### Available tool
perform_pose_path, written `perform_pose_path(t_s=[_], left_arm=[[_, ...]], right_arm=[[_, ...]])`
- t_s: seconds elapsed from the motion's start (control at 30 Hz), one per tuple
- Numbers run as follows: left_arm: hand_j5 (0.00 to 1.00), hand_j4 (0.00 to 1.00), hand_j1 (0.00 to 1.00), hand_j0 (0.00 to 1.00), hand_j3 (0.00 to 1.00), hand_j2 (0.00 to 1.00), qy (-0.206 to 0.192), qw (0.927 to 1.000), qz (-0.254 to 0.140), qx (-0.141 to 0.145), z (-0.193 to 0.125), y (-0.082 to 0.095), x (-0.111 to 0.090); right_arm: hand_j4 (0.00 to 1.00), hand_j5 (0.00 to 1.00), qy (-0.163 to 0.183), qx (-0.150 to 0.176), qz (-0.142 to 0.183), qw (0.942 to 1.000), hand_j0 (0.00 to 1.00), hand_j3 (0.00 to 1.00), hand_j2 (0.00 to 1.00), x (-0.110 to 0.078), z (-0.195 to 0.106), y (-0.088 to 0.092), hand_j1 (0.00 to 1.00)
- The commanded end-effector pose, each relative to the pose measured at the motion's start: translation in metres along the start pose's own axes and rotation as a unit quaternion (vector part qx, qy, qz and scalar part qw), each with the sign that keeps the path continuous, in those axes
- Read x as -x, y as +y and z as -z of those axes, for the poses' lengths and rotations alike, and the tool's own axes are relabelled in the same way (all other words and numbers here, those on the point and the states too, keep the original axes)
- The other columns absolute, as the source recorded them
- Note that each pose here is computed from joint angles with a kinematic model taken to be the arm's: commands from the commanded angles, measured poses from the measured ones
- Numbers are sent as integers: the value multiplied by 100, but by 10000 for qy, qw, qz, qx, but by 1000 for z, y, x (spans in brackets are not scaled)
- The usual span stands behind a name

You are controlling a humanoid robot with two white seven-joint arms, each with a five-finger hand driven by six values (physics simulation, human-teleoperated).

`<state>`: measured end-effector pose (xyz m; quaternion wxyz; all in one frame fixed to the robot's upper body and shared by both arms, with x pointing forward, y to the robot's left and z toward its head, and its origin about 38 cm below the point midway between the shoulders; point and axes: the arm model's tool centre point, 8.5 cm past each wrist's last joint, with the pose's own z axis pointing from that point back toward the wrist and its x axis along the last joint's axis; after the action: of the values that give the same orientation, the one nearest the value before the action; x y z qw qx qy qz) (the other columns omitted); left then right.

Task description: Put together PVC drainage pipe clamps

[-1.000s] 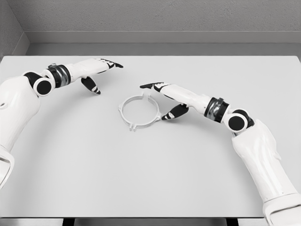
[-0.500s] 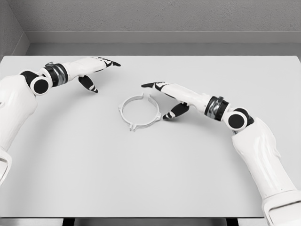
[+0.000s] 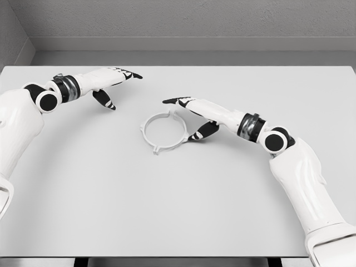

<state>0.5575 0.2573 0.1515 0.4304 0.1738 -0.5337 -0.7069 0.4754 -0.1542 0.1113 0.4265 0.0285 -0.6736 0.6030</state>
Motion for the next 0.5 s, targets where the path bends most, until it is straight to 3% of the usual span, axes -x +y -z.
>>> perform_pose_path(t_s=[0.0,0.47], left_arm=[[100,100,100,100,100,100,5,10000,-34,-36,-1,1,1],[100,100,100,100,100,100,101,9999,-15,-43,-9,3,9]], right_arm=[[100,100,-16,34,37,10000,100,100,100,-1,0,-1,100],[100,100,-72,32,-10,10000,100,100,100,-6,7,-3,100]])
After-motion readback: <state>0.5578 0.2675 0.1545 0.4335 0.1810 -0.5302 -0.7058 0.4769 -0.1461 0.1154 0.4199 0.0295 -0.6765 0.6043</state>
